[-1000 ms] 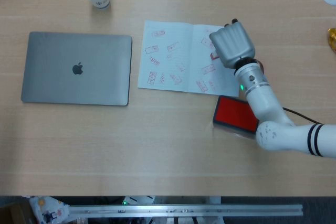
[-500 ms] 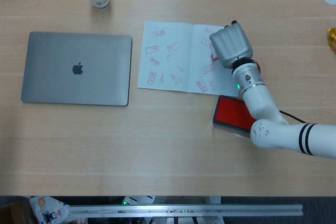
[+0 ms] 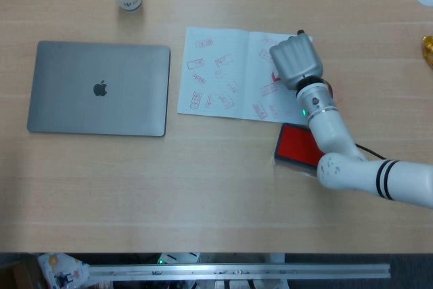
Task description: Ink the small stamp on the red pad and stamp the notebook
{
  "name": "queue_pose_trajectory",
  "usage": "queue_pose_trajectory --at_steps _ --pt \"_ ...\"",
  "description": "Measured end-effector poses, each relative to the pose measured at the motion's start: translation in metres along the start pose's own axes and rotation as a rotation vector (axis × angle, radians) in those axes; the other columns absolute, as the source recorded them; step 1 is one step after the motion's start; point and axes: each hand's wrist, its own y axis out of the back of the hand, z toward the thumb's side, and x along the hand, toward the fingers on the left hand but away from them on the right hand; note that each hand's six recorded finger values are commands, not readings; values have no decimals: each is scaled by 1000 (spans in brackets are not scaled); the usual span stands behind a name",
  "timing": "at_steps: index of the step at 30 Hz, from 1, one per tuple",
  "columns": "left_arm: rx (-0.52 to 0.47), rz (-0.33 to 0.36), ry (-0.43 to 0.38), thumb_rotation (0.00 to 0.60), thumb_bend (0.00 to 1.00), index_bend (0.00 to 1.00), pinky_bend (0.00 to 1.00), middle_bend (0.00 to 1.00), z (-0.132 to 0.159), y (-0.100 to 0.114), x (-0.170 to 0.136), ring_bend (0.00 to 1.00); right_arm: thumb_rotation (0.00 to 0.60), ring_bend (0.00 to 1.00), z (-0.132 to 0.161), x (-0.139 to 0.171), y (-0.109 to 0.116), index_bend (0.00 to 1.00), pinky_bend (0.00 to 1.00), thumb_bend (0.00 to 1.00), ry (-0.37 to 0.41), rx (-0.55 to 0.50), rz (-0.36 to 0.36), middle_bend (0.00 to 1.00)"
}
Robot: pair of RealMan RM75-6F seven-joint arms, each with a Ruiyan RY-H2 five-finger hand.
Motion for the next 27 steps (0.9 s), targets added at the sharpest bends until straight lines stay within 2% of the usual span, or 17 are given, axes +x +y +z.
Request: queue_pose_trajectory --at_steps 27 --pt "7 -5 9 600 301 164 182 237 -2 -1 0 238 600 482 4 -6 -8 948 326 527 -7 14 16 612"
